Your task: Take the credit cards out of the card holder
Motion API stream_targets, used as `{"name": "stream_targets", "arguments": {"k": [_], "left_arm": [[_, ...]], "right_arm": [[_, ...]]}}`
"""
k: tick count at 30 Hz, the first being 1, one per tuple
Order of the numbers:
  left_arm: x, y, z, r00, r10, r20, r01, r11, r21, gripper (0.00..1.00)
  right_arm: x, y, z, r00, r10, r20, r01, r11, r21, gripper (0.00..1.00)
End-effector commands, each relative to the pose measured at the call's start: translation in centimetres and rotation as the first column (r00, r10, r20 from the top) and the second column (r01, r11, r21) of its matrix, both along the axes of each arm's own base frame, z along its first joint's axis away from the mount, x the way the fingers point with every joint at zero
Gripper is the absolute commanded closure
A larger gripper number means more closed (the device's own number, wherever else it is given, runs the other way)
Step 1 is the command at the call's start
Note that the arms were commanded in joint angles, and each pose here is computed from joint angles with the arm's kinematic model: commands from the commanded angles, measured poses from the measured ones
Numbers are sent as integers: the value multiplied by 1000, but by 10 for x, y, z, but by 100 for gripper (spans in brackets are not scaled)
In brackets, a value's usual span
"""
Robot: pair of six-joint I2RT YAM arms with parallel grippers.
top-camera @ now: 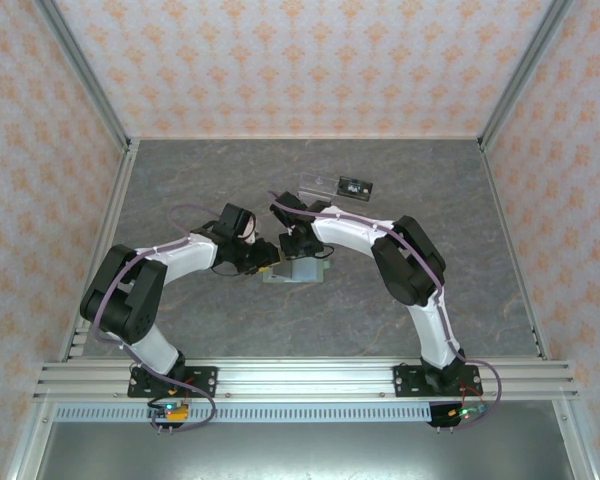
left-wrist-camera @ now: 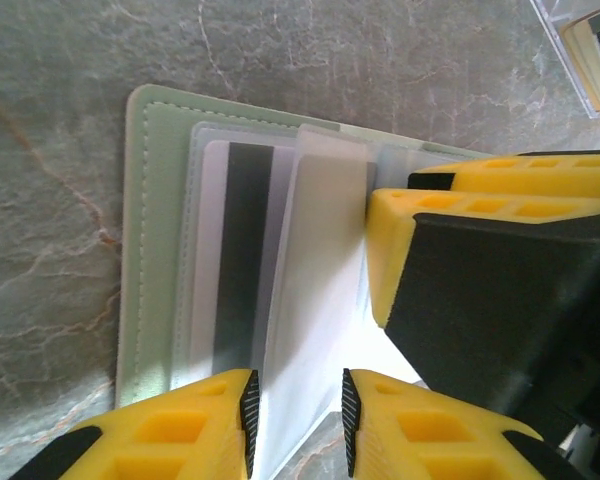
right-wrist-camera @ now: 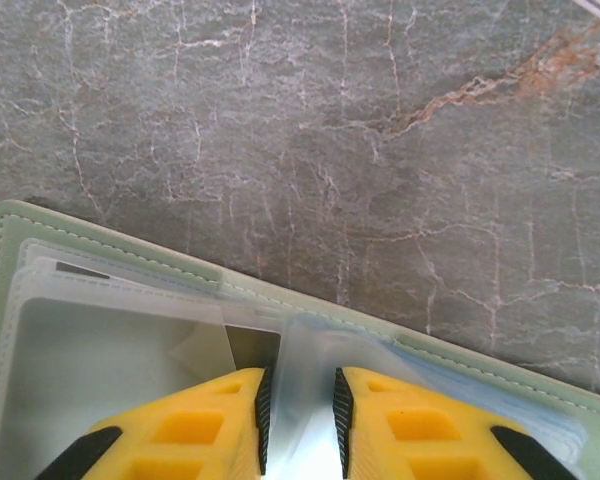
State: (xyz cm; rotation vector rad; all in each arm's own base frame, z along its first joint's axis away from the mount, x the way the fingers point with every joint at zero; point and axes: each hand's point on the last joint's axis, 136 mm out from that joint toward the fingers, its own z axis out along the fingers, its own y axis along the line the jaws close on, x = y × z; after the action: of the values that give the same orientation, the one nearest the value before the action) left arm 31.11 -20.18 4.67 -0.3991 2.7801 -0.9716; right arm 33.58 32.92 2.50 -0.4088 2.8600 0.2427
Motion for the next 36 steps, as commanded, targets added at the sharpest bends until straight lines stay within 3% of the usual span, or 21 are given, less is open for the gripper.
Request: {"name": "stream_targets", "arguments": {"k": [1,10,15,22,30,36], "left_arm": [[7,-13,8,1000,-15,20,16,998,-59,69],[7,-15,8,1000,-8,15,9,997,-78,75],[9,-17,11,999,-11,31,14,996,-91,75],[12,-31,26,997,-29,69,39,989,-145,73],[16,-61,39,993,-60,103,76,984,-164,51],[19,-73,33,994,-68,81,81,983,-167,40]], "right_arm": [[-18,-18,-32,997,-22,-76,17,997,-73,74],[-9,-10,-4,995,-80,-50,84,993,86,74],[4,-3,40,989,-151,5,144,951,273,68],[15,-27,76,960,-267,87,220,908,357,63],[24,-69,93,899,-408,159,323,864,387,61],[24,-76,96,891,-420,172,333,863,381,61]]}}
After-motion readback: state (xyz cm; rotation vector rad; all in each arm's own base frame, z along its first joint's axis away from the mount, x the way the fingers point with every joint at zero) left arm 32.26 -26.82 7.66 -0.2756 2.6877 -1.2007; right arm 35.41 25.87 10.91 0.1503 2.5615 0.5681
